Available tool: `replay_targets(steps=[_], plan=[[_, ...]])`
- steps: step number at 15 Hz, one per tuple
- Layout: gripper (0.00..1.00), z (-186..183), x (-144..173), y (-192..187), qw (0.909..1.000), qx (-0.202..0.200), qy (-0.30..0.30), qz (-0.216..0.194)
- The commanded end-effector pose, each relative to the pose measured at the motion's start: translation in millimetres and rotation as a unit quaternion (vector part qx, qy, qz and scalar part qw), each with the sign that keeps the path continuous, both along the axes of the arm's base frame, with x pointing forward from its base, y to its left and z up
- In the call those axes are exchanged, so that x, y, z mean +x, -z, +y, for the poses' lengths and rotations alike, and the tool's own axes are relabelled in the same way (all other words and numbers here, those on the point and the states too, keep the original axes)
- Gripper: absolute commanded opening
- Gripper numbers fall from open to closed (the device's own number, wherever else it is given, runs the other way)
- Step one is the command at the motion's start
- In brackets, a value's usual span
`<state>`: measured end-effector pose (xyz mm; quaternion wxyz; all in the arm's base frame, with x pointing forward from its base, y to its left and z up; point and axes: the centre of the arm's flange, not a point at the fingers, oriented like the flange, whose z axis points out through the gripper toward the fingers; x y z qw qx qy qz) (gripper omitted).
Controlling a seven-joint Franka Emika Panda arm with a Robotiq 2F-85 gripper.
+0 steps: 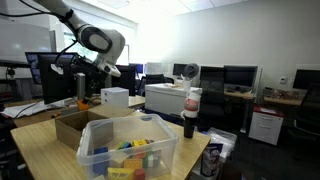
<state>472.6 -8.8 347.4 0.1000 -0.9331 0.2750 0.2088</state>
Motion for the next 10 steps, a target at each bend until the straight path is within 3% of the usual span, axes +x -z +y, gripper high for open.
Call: replay_targets(steps=[1,7,10], plan=[[0.11,-30.4,-11.3,-23.2,0.998,-0.039,0.038,-0.033],[0.11,-88.1,-13.6,-44.8,0.9898,-0.081,0.097,-0.067],[0.11,-126.6,-19.3,-50.2,0.9813,-0.106,0.137,-0.084]])
